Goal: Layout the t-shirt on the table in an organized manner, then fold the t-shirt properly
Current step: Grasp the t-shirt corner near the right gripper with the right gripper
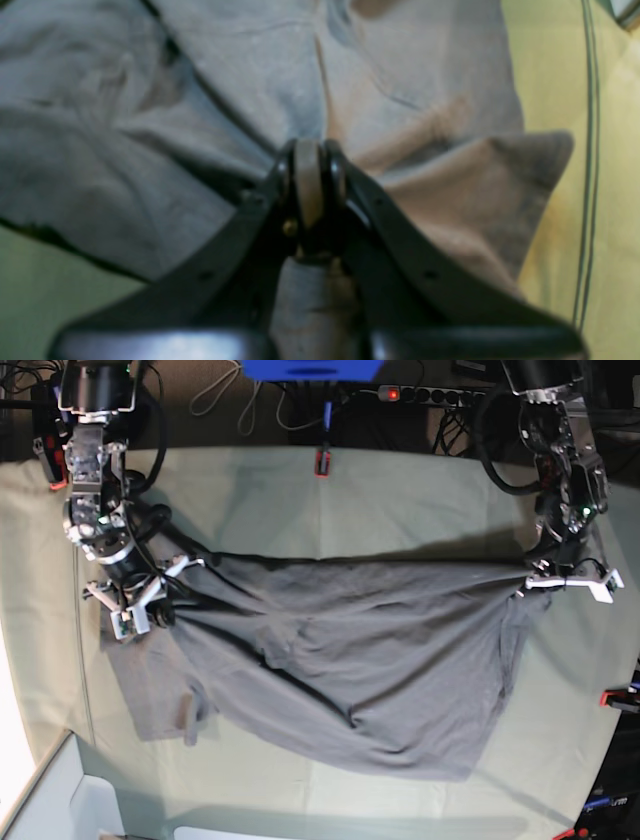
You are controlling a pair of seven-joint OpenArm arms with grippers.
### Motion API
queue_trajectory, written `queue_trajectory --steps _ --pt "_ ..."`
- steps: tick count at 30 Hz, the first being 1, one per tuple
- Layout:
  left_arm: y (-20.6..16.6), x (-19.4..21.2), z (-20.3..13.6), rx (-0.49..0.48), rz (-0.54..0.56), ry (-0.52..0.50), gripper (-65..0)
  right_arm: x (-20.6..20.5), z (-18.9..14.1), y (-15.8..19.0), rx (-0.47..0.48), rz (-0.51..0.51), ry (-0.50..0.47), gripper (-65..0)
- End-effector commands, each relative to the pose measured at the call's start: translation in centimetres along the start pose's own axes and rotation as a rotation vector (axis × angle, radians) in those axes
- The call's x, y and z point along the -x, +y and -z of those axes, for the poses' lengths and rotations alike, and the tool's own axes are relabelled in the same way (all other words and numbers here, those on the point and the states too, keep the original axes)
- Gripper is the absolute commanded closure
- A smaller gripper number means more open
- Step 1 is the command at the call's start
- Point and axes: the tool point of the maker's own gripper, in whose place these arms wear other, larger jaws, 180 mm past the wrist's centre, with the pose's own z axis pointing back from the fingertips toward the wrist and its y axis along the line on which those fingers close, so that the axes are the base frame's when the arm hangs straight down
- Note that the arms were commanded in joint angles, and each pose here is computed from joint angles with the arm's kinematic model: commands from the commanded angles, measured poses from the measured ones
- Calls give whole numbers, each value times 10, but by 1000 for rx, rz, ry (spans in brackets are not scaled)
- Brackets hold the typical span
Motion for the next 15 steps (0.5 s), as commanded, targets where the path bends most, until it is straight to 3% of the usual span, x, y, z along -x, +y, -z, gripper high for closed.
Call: queue_trajectory --steps 1,3,5,11,15 --pt "-8 -21 -1 20 6 -61 -1 -19 1 -7 6 -5 -59 0" --pt "-9 -22 -1 21 5 -62 -1 -9 5 -6 -1 5 -33 0" --pt "-9 -22 -1 21 5 -62 -1 -6 10 -6 -3 13 -21 -48" --pt "-8 -20 0 18 4 -57 -1 -4 10 -8 1 19 -15 -297" --pt "-8 -20 0 18 4 -57 -1 -4 11 -7 -2 17 -14 -327"
